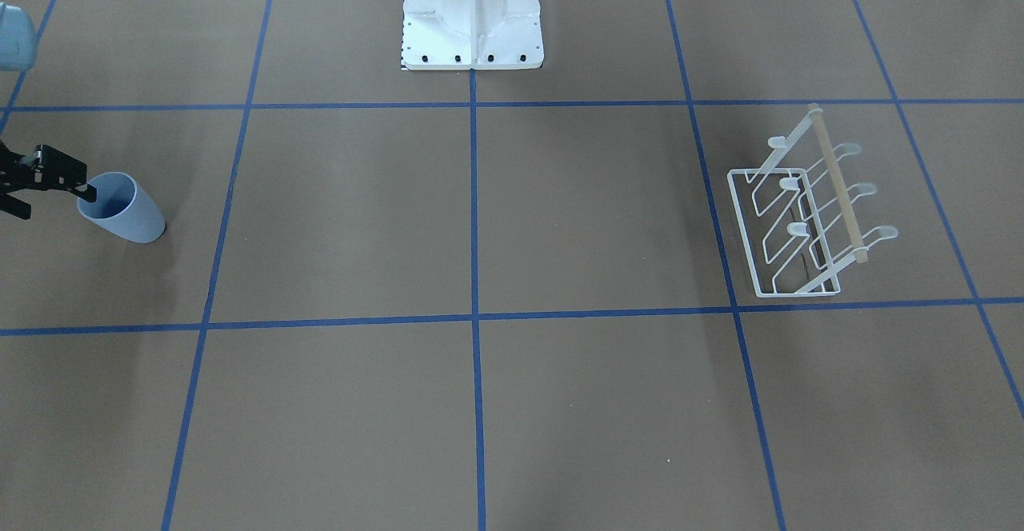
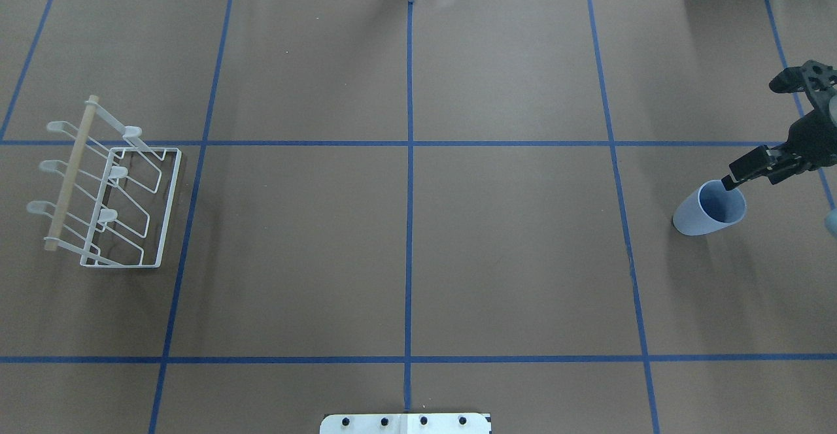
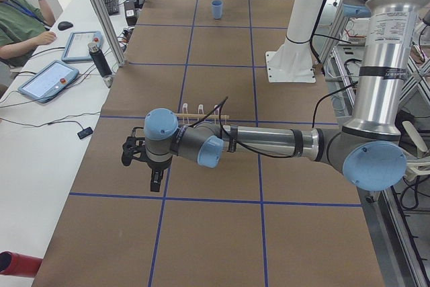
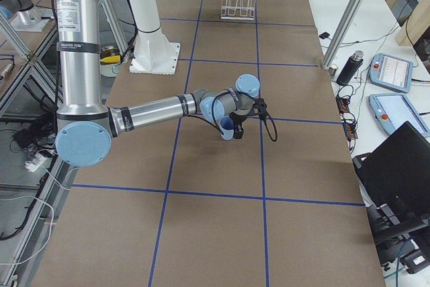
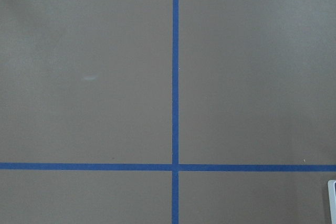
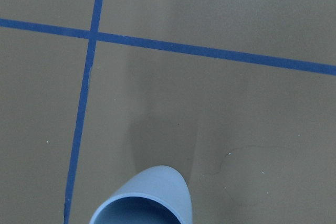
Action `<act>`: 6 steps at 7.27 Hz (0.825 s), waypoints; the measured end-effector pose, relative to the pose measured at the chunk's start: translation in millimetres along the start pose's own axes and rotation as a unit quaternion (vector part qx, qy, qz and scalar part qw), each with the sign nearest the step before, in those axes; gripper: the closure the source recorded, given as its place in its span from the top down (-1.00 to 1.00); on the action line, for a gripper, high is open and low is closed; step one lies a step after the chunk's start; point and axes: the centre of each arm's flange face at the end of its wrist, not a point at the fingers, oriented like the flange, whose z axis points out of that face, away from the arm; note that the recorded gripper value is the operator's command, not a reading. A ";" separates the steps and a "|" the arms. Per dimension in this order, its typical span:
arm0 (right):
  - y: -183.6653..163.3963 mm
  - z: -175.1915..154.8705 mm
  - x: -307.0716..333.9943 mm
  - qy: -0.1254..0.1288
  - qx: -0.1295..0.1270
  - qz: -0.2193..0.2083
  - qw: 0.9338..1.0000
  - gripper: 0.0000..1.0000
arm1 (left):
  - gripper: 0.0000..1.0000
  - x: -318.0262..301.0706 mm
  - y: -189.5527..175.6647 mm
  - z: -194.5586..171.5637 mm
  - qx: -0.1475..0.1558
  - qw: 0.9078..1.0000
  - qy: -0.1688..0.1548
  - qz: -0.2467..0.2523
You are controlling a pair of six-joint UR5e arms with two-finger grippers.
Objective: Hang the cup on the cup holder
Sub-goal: 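Move the right gripper down to the pale blue cup, then close the right gripper on the cup's rim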
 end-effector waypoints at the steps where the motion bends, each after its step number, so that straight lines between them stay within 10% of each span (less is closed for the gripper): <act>1: 2.1 10.7 -2.6 0.003 -0.009 -0.003 1.000 1.00 | 0.97 0.0 0.6 -0.1 0.000 1.000 0.000 0.002; 4: 5.3 28.0 3.2 0.008 -0.025 0.001 1.000 0.49 | 0.97 1.0 0.7 -1.0 0.001 1.000 0.001 0.005; 6: 6.4 34.6 5.0 0.010 -0.031 0.003 0.999 -0.62 | 0.97 0.6 1.1 -0.7 0.000 1.000 0.001 0.005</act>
